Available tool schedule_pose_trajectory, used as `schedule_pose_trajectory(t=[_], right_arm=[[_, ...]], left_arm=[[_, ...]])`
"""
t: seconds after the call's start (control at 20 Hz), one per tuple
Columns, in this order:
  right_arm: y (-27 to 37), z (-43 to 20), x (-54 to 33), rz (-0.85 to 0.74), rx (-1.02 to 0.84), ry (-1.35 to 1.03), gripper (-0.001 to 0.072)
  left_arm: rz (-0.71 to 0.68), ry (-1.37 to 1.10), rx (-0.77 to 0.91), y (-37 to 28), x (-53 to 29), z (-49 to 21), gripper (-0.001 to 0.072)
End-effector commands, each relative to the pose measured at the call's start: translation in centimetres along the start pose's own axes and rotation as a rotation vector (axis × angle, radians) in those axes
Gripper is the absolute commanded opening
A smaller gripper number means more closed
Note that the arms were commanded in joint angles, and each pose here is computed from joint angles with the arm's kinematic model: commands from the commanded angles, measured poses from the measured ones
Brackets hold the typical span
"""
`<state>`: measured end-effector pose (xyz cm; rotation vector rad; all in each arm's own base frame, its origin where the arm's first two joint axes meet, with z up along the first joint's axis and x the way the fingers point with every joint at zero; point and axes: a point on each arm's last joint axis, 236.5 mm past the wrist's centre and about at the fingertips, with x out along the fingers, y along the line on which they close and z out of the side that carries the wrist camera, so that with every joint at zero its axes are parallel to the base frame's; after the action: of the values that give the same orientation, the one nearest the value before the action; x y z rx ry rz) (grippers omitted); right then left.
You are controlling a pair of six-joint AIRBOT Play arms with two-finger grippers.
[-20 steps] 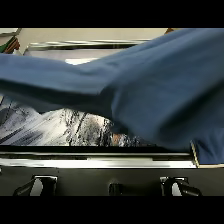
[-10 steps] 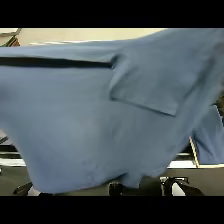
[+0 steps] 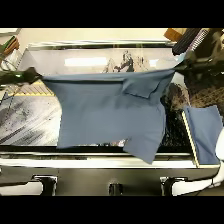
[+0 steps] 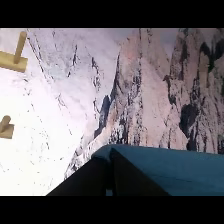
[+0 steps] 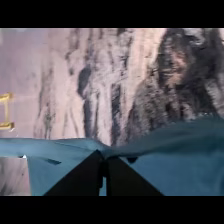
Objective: Fold the clothes and pants, and hang the long-sleeved shirts on hangers.
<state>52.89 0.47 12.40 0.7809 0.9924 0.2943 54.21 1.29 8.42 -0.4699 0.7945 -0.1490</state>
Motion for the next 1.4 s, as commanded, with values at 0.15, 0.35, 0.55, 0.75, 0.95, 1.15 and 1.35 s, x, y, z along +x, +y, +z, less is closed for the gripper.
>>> schedule_pose_trajectory(t=[0.15, 0.35, 0.55, 0.75, 0.95, 1.15, 1.35], right_arm=[[-7.6, 1.5, 10.3, -0.047, 0.044, -0.022, 0.0032], [-7.9, 1.2, 10.1, -0.079, 0.012, -0.011, 0.0031], [-10.2, -3.5, 8.9, -0.205, -0.005, 0.189, 0.0032], [-12.6, -6.7, 7.4, -0.311, 0.012, 0.332, 0.0032], [-13.8, -7.0, 7.1, -0.359, 0.013, 0.344, 0.0032], [-15.2, -8.3, 8.7, -0.364, 0.041, 0.399, 0.0032], [-16.5, -10.0, 10.7, -0.391, 0.038, 0.459, 0.0033]], left_arm=[[0.006, 0.059, -0.028, 1.8, 11.2, -2.0, 0.0016], [-0.005, 0.112, -0.034, 1.7, 11.0, -3.0, 0.0016], [-0.024, 0.262, -0.03, 1.4, 10.5, -6.6, 0.0015], [0.029, 0.407, -0.005, 2.8, 9.5, -9.8, 0.0015], [0.067, 0.499, -0.004, 3.8, 8.9, -12.0, 0.0015], [0.071, 0.525, -0.021, 4.2, 9.4, -12.9, 0.0016], [0.073, 0.556, -0.03, 4.6, 9.9, -14.0, 0.0019]])
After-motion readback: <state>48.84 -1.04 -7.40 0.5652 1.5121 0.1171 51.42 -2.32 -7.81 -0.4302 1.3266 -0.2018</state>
